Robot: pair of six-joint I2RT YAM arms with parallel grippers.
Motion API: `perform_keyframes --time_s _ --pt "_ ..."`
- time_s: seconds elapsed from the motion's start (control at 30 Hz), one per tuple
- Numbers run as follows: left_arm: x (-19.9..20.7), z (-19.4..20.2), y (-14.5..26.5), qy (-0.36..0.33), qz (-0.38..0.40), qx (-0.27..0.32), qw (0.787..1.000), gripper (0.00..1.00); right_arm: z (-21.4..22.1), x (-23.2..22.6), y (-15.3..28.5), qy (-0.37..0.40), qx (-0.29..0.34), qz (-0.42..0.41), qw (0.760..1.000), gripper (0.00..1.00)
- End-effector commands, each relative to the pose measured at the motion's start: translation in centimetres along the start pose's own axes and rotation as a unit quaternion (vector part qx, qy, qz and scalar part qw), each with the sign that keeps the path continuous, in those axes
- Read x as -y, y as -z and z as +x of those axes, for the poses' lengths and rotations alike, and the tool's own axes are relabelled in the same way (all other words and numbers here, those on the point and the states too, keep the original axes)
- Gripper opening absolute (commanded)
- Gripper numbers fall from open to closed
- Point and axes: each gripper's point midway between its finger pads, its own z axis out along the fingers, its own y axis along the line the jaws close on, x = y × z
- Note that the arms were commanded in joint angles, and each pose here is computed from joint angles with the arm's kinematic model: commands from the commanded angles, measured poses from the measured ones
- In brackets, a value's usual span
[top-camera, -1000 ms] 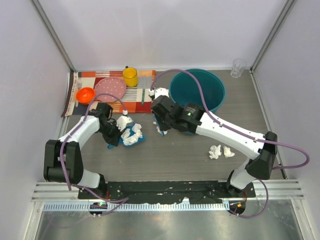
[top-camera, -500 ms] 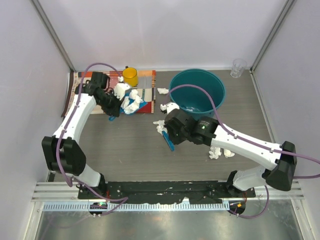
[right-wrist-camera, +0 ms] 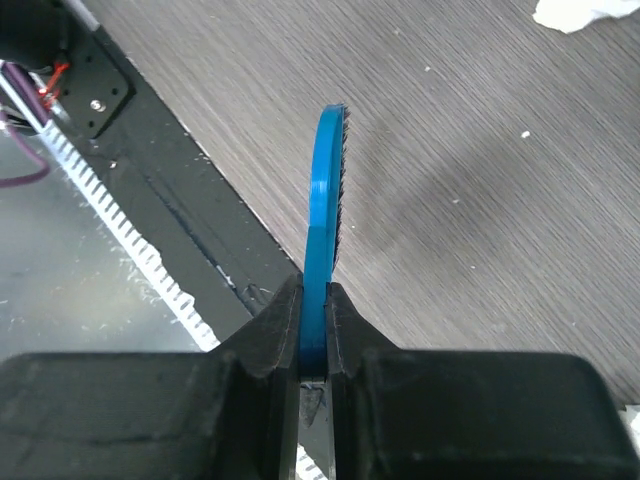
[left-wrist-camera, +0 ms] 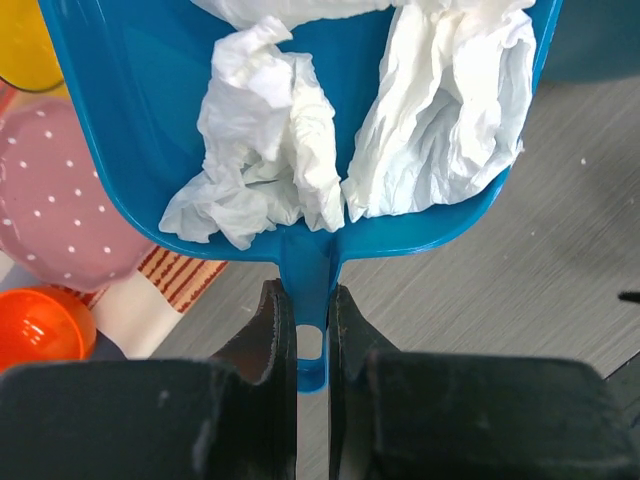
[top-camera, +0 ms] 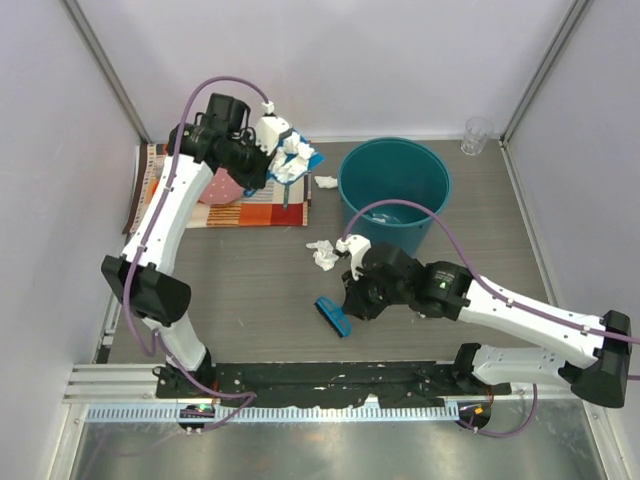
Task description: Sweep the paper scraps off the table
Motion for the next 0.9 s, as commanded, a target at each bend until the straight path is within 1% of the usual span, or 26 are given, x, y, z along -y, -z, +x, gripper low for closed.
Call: perform_keyframes --time_s 0.0,0.03,0.17,0.43,0.57,0.6,0.63,0.67,0.7,0.73,0.77,0.8,0.83,0.87 --pt "0.5 -2.7 1.3 0.004 -0.018 0.020 1.000 0.00 -1.7 -2.1 1.1 0.025 0.043 -0.058 0.997 0.01" --pt "0.8 -3.0 1.0 -0.001 -0.015 0.017 1.000 0.00 -1.7 -2.1 1.0 0.026 0.042 -0.057 0.997 0.01" --pt "1.5 -5.4 2.1 -0.012 -0.021 0.045 0.999 0.00 -1.4 -1.7 0.7 0.032 0.030 -0.048 0.998 0.01" --pt "4.0 -7.8 1.5 -0.042 -0.017 0.053 0.998 0.00 -1.8 -1.9 0.3 0.033 0.024 -0.048 0.998 0.01" --pt "4.6 -10.2 1.5 -0.068 -0.048 0.071 0.994 0.00 -1.9 -1.9 0.2 0.031 0.024 -0.045 0.998 0.01" --pt "5.5 -11.1 1.4 -0.087 -0.056 0.077 0.992 0.00 -2.0 -1.9 0.1 0.030 0.024 -0.045 0.998 0.01" --pt "4.9 -11.5 1.7 -0.107 -0.093 0.073 0.987 0.00 -2.0 -2.0 0.1 0.030 0.024 -0.047 0.998 0.01" --pt "4.9 -11.9 1.5 -0.128 -0.113 0.068 0.983 0.00 -2.2 -2.1 0.1 0.031 0.026 -0.050 0.998 0.01" --pt "6.3 -12.7 0.9 -0.159 -0.123 0.069 0.977 0.00 -2.4 -2.2 0.1 0.030 0.028 -0.051 0.998 0.01" --pt "5.2 -12.9 1.3 -0.174 -0.180 0.054 0.967 0.00 -2.3 -2.3 0.1 0.029 0.027 -0.052 0.998 0.01" --pt "5.0 -13.4 1.4 -0.207 -0.206 0.046 0.955 0.00 -2.5 -2.4 0.1 0.029 0.029 -0.054 0.998 0.01" --pt "5.8 -14.8 1.5 -0.226 -0.225 0.060 0.946 0.00 -2.6 -2.4 0.2 0.029 0.031 -0.054 0.998 0.01" --pt "5.5 -15.4 1.9 -0.238 -0.251 0.060 0.936 0.00 -2.6 -2.4 0.2 0.029 0.032 -0.056 0.997 0.01" --pt "4.9 -16.0 2.8 -0.257 -0.286 0.054 0.921 0.00 -2.6 -2.6 0.2 0.028 0.033 -0.059 0.997 0.01"
